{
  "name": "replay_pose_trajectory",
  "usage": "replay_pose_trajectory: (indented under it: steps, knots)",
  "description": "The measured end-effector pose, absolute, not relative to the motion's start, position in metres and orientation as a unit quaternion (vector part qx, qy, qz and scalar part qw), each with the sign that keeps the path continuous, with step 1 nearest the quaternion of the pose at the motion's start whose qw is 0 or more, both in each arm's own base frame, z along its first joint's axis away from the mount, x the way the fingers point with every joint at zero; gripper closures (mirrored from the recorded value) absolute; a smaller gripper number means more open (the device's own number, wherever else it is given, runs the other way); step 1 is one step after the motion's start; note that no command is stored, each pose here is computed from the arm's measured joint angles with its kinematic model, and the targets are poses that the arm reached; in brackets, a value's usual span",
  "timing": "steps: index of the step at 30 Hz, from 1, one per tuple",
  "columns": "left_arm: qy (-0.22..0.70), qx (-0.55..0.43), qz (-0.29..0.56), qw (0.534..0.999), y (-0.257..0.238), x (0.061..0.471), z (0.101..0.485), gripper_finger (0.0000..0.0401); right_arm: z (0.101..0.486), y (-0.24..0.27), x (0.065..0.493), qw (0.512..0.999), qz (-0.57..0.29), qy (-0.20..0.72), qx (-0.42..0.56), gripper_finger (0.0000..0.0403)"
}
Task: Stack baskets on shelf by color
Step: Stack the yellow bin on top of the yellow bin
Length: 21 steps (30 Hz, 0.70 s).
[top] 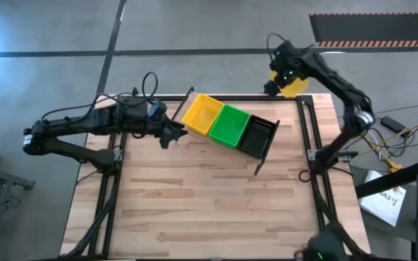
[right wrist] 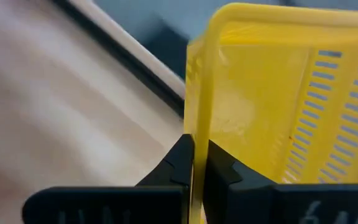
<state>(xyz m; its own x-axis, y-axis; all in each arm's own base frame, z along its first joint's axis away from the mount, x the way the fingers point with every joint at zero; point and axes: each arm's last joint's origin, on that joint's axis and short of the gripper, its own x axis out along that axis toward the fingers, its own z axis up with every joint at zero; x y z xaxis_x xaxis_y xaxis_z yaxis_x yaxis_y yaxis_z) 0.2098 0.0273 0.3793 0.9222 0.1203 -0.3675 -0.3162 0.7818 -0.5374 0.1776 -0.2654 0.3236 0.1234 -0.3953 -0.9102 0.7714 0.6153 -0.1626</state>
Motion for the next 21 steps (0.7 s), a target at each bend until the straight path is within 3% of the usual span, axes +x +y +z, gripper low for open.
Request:
replay_pose_trajectory:
  steps: [4,8,13,21]
  knots:
    - [0.161,-0.290,0.114,0.936,0.027,0.210,0.379,0.0223,0.380,-0.230,0.197,0.852,-0.279,0.438,0.073,0.0394]
    - [0.154,-0.272,0.107,0.944,0.026,0.204,0.385,0.0223,0.420,-0.187,0.224,0.917,-0.154,0.363,-0.057,0.0394]
    - [0.124,-0.258,0.095,0.953,0.024,0.189,0.400,0.0223,0.440,-0.140,0.272,0.931,-0.057,0.310,-0.186,0.0394]
    - [0.105,-0.260,0.094,0.955,0.021,0.158,0.410,0.0223,0.429,-0.097,0.351,0.880,0.031,0.301,-0.366,0.0394]
